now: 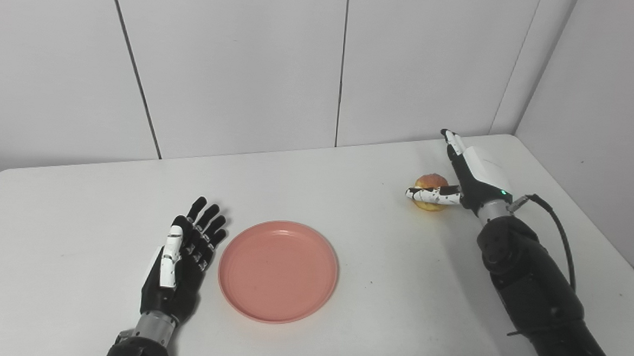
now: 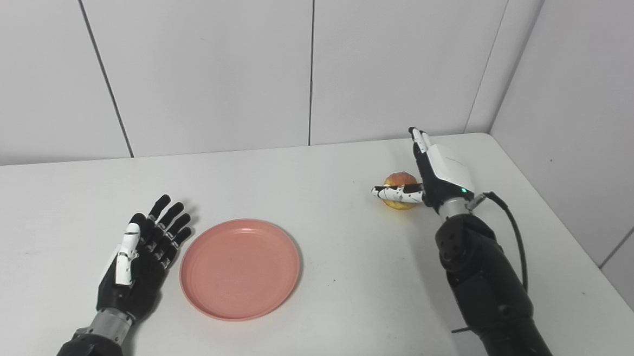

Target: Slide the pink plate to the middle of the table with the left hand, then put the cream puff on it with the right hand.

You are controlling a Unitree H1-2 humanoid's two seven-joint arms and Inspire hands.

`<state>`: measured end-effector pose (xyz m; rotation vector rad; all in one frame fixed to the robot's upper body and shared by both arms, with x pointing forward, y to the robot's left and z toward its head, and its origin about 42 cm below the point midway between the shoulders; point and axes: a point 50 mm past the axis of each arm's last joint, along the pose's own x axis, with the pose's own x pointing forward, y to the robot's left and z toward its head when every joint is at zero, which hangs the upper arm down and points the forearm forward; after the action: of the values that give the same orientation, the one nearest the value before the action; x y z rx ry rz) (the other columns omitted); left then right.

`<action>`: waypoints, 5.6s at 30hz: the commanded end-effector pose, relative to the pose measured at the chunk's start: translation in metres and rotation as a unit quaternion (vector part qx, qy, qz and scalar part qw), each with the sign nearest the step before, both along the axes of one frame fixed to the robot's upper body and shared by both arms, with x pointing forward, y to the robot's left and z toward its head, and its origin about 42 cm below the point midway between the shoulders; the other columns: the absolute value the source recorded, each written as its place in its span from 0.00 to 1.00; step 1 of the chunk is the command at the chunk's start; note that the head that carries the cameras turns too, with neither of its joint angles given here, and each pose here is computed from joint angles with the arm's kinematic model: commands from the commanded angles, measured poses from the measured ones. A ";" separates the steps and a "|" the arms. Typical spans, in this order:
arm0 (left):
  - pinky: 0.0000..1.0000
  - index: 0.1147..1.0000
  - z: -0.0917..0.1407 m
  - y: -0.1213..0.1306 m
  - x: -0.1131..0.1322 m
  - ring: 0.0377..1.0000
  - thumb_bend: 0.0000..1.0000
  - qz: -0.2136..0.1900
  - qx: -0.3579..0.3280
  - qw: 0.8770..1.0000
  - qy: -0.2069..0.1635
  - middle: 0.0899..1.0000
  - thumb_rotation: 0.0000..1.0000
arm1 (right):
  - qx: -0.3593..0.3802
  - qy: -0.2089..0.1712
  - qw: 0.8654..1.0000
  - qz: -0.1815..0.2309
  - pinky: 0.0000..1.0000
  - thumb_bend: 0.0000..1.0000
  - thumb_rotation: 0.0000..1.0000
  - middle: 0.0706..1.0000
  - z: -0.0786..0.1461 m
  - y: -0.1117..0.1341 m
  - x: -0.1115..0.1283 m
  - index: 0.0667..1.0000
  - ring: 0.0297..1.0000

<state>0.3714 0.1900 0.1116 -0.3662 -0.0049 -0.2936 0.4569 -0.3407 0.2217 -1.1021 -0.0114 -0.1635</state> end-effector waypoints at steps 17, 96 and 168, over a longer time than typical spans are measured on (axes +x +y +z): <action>0.98 0.96 -0.052 0.019 -0.034 0.96 0.39 0.013 0.018 0.993 0.117 0.97 1.00 | 0.050 0.007 0.999 -0.009 0.66 0.83 0.42 1.00 0.012 -0.001 0.033 0.99 0.88; 0.98 0.97 -0.044 0.002 -0.031 0.96 0.43 0.007 0.017 0.994 0.111 0.97 1.00 | -0.040 -0.039 0.997 0.058 0.29 0.52 0.00 0.36 0.104 0.056 -0.005 0.49 0.36; 0.89 0.91 -0.010 -0.067 -0.025 0.90 0.44 0.044 0.043 0.991 0.115 0.90 1.00 | -0.064 0.092 0.946 0.306 0.36 0.52 0.00 0.41 0.008 0.237 -0.052 0.50 0.44</action>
<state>0.3577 0.1224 0.1309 -0.3172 0.0538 -0.1916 0.4035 -0.1081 0.2120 -1.1661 -0.1508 0.5083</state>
